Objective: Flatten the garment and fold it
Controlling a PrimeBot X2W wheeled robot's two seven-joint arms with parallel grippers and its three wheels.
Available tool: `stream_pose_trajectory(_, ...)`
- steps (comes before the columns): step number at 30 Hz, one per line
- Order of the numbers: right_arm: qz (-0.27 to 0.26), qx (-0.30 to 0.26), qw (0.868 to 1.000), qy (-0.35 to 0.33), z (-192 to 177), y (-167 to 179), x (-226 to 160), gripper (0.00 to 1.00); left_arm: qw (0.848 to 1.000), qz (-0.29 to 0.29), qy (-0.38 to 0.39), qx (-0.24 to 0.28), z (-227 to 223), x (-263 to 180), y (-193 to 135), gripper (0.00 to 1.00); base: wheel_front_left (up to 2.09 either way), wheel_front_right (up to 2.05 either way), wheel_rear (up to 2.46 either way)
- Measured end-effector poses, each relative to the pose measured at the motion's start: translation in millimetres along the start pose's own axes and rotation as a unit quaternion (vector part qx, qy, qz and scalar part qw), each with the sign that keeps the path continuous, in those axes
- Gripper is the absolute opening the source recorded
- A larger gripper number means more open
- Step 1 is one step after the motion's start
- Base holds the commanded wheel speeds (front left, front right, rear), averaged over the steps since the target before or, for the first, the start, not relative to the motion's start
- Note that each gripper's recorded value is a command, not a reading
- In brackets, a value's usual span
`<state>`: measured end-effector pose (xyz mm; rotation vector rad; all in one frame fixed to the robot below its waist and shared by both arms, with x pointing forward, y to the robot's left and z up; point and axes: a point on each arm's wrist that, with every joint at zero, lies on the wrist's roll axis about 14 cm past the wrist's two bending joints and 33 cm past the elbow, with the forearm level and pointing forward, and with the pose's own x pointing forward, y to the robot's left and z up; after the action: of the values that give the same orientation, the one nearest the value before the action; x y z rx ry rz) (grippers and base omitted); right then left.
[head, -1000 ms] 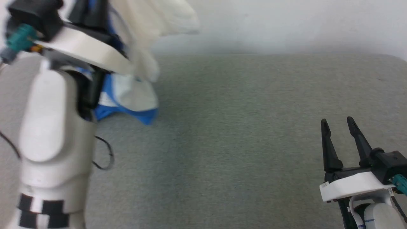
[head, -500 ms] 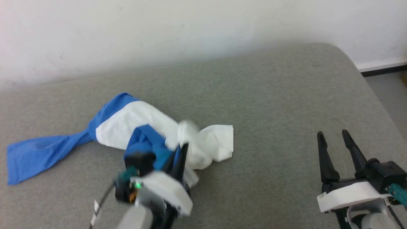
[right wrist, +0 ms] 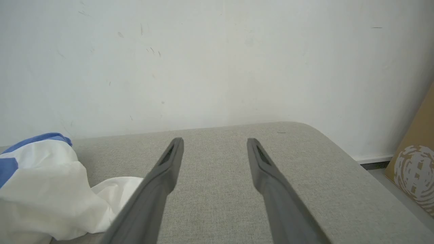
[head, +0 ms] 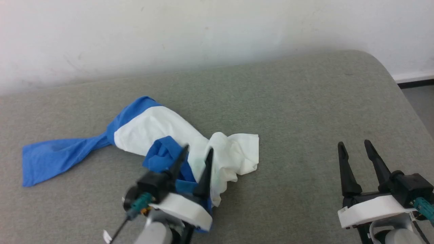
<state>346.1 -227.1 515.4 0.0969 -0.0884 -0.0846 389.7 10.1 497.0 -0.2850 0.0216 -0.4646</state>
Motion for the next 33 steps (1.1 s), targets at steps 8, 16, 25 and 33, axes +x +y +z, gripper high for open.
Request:
stream_pose_trajectory(8,0.025,0.002,1.0,-0.002,2,16,10,1.0,0.99,0.071,-0.109,0.053,75,-7,49,1.0,0.0,0.0,0.0)
stream_pose_trajectory(16,0.041,0.005,0.999,0.011,-2,27,13,1.0,0.976,0.163,-0.106,0.097,85,-38,115,1.0,0.0,0.0,0.0)
stream_pose_trajectory(25,0.082,0.03,0.978,0.187,-71,58,20,1.0,0.971,0.203,-0.085,0.09,72,-62,139,1.0,0.0,0.0,0.0)
stream_pose_trajectory(33,0.198,-0.013,0.925,0.323,-112,126,42,1.0,0.969,0.219,-0.083,0.078,68,-73,144,1.0,0.0,0.0,0.0)
